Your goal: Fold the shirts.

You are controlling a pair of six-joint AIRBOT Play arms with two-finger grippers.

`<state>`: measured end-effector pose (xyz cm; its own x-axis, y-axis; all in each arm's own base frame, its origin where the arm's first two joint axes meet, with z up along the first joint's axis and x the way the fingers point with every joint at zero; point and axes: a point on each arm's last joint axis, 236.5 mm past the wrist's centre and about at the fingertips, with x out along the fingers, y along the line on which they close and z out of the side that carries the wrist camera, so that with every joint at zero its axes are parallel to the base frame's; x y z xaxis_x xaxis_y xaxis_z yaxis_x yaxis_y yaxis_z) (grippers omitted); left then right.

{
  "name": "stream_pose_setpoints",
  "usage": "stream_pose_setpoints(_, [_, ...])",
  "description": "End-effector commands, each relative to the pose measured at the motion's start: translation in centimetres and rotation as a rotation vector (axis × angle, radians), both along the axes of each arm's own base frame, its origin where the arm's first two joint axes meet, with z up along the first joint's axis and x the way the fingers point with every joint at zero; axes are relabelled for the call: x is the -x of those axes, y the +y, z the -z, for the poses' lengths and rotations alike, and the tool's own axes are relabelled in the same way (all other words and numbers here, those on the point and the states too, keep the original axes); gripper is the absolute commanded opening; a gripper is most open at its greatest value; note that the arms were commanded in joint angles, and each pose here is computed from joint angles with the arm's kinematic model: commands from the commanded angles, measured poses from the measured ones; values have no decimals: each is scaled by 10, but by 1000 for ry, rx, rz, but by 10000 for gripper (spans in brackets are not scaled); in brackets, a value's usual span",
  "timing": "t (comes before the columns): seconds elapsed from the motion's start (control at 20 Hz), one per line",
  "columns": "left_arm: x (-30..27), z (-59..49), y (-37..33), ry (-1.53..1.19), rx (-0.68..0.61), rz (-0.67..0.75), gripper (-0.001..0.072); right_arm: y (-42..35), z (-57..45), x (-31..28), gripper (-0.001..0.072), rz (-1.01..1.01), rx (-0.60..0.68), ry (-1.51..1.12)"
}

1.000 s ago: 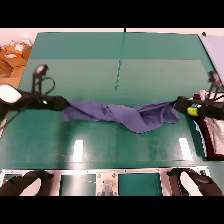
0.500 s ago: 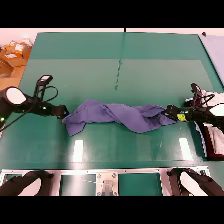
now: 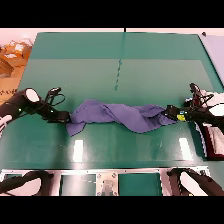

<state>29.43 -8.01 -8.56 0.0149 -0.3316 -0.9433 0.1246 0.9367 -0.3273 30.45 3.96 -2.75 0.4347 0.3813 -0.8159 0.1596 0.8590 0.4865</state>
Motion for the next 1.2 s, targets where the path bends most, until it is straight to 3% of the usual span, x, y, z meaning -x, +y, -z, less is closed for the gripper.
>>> stream_pose_setpoints(0.0, [-14, -15, -10, -29, 159, -49, 583, 1, 1, 0, 12, -8, 3, -1])
stream_pose_setpoints(0.1, [-27, -22, -2, -64, 212, -116, 582, 0, 1, 0, 12, -8, 3, -1])
stream_pose_setpoints(0.15, [-30, -20, 1, -65, 216, -135, 518, 0, 1, 0, 12, -8, 3, -1])
stream_pose_setpoints(0.3, [-9, -3, -8, 65, 263, -126, 505, 0, 1, 0, 12, -8, 3, -1])
stream_pose_setpoints(0.35, [-2, 1, -13, 108, 285, -121, 455, 0, 1, 0, 12, -8, 3, -1])
stream_pose_setpoints(0.4, [2, 3, -16, 133, 301, -107, 307, 0, 1, 0, 12, -8, 3, 0])
stream_pose_setpoints(0.45, [4, 3, -16, 131, 303, -85, 108, 0, 1, 0, 12, -8, 3, -1])
stream_pose_setpoints(0.5, [2, -1, -16, 116, 306, -60, 26, 0, 1, 0, 12, -8, 3, -1])
stream_pose_setpoints(0.75, [-34, -41, 3, 19, 227, 5, 25, -8, 3, 0, 12, -18, 50, -2])
stream_pose_setpoints(0.95, [-60, -77, 66, -38, -56, 8, 25, -55, -13, -14, 12, 87, 131, -33])
stream_pose_setpoints(1.15, [-88, -127, 130, -241, -305, -121, 25, -120, -46, -26, 12, 281, 148, -98])
